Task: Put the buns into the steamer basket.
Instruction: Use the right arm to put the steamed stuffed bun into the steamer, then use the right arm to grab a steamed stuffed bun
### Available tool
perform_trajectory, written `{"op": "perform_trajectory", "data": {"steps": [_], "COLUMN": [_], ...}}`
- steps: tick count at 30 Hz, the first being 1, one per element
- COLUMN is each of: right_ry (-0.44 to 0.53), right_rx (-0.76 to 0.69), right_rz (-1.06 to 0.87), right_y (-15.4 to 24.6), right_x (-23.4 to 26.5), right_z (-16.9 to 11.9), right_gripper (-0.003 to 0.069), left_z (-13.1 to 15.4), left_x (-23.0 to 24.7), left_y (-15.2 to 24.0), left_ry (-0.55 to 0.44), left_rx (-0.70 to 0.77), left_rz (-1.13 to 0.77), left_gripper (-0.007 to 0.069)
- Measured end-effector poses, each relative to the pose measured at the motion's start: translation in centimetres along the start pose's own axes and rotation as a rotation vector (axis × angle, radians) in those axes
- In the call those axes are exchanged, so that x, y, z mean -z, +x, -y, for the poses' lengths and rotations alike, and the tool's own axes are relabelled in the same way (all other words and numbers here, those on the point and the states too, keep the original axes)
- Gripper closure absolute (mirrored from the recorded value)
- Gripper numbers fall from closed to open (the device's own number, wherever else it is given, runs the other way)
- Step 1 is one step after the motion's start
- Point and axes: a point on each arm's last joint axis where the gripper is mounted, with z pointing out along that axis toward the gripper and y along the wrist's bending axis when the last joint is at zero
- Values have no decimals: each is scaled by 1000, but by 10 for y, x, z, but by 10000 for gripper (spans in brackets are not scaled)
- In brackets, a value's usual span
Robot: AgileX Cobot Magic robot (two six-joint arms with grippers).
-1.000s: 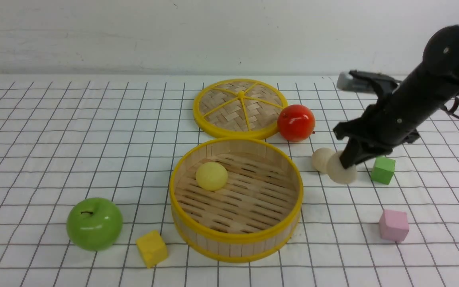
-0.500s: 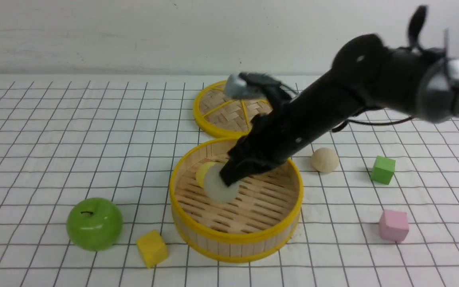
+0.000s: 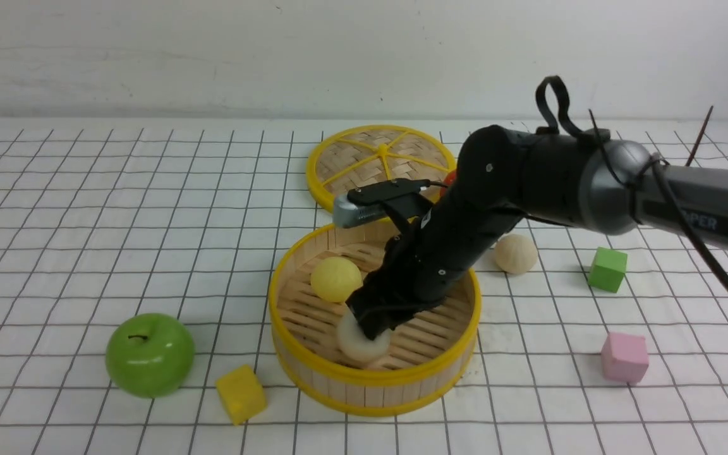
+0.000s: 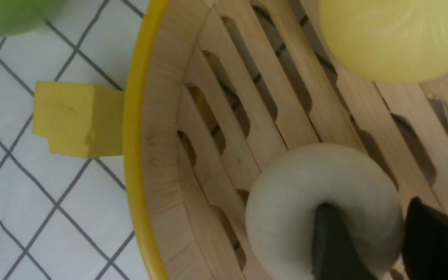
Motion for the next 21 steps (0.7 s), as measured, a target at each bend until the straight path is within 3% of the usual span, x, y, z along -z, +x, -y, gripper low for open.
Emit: {"op": "perform_trajectory", "data": {"steps": [5, 8, 13, 17, 19, 21], "right_ry": [11, 49, 204, 313, 340, 363], "right_rx": [22, 80, 202, 179, 90, -111], "right_rz": [50, 95, 179, 206, 214, 228], "right_y": [-6, -9, -16, -18, -16, -11], "right_x": [24, 46, 74, 84, 86, 87], "right_z": [-7, -12, 3, 32, 50, 81], "right_gripper": [179, 130, 118, 123, 130, 152], "left_z": [0, 0, 0, 0, 0, 0], "left_x": [0, 0, 0, 0, 0, 0], "left_y": [0, 0, 0, 0, 0, 0], "left_ry": [0, 0, 0, 0, 0, 0], "left_rx": [0, 0, 0, 0, 0, 0], "left_rz": [0, 0, 0, 0, 0, 0], "left_gripper": [387, 387, 387, 387, 387, 387]}}
